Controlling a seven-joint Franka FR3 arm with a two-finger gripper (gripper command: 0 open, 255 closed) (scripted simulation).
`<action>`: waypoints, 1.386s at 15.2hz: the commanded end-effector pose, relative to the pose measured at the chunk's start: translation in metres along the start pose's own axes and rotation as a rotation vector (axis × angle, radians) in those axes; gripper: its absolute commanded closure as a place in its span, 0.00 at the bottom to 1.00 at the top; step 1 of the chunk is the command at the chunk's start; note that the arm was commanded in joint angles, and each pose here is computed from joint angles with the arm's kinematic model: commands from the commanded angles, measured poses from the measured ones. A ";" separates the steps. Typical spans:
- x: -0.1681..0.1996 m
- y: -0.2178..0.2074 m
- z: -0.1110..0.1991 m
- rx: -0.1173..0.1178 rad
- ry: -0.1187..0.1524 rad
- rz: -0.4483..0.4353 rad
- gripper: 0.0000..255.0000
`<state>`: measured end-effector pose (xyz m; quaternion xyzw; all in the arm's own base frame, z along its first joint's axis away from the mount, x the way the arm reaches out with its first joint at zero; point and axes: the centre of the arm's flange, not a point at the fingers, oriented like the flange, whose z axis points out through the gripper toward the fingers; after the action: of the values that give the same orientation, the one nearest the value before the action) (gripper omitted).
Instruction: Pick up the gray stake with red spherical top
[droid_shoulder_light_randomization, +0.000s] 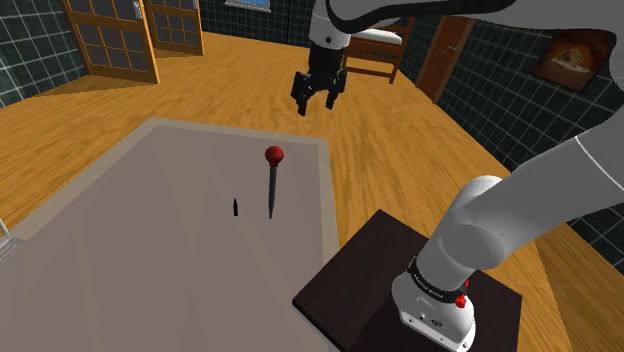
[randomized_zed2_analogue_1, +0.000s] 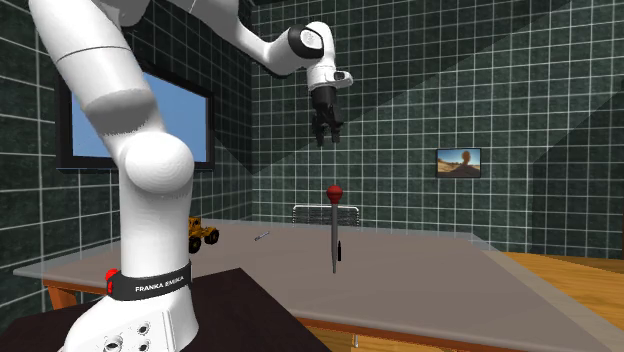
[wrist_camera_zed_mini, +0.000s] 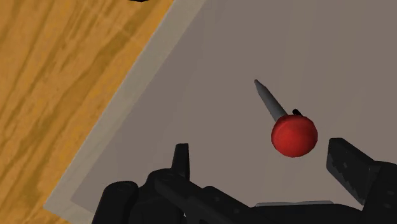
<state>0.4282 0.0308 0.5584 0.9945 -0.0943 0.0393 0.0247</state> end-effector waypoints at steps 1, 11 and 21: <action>0.016 -0.016 0.019 -0.006 -0.024 0.000 0.00; 0.084 -0.086 0.111 -0.037 -0.137 0.001 0.00; 0.080 -0.088 0.151 -0.037 -0.137 0.001 1.00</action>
<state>0.5342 0.0937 0.4118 0.9941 -0.0969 -0.0308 0.0367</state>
